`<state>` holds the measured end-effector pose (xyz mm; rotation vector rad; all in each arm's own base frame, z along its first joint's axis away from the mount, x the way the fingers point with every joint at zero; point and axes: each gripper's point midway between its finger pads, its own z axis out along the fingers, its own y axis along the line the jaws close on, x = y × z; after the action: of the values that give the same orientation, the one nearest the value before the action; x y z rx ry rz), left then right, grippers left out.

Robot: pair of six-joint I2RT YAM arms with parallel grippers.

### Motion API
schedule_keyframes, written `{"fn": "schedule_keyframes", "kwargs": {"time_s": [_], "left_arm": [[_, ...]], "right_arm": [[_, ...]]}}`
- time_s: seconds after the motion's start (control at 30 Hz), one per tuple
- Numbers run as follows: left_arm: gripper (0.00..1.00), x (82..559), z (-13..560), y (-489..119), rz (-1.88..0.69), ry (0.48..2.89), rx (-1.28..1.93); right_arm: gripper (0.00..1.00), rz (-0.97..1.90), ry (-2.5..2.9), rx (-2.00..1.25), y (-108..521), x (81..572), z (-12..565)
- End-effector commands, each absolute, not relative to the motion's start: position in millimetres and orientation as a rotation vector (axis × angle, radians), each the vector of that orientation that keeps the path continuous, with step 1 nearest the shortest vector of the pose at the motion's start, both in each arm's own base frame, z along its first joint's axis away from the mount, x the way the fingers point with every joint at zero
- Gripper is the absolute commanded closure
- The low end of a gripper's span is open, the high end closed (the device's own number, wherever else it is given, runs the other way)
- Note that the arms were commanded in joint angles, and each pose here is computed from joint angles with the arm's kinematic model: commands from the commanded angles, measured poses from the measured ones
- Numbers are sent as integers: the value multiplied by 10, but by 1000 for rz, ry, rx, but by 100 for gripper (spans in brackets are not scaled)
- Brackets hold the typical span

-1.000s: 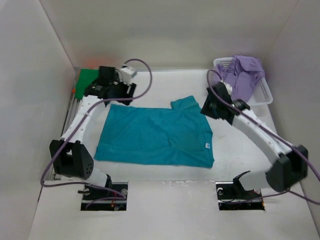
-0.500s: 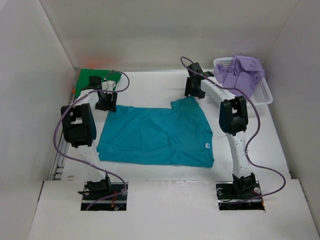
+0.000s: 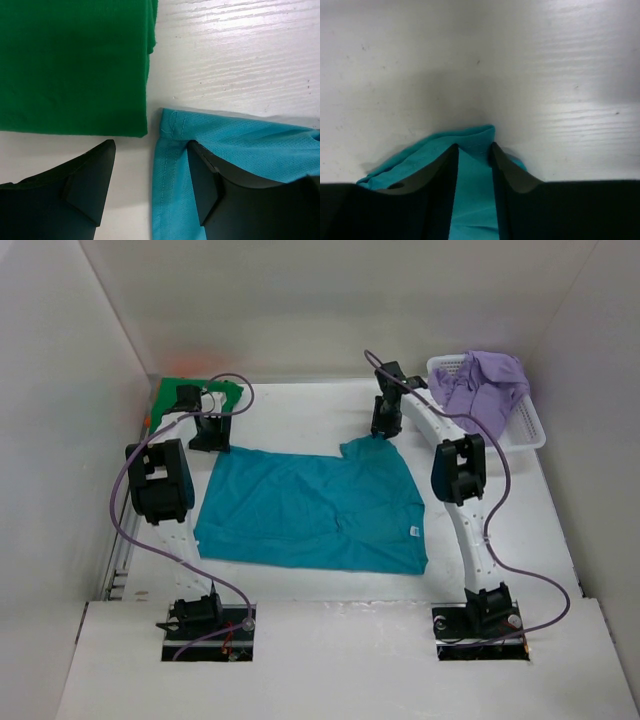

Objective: Fold and stack the t-shirts
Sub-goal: Grap the side of the flattened tshirt furthest away from the robot with both arms

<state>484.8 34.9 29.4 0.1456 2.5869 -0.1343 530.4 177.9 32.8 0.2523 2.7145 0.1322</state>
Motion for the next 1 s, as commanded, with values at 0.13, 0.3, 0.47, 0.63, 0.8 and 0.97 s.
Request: {"fn": "schedule_keyframes", "kwargs": {"time_s": [0.13,0.3,0.47,0.63,0.8,0.97], "left_arm": [[42,5004,439,332,-151,2531,126],[42,5039,512,224,-181,2501,156],[49,5067,361,116,-260,2515,167],[73,5021,186,73,-309,2561,155],[97,4922,221,32,-375,2574,152],[100,4739,509,57,-379,2498,198]], "right_arm": [[91,182,2783,229,1916,5107,338],[100,220,2723,201,1976,5116,551],[100,279,2659,186,2048,5039,819],[100,311,2615,187,2028,4906,998],[100,356,2570,205,2013,4782,1192],[100,407,2524,185,2046,4485,1406]]}}
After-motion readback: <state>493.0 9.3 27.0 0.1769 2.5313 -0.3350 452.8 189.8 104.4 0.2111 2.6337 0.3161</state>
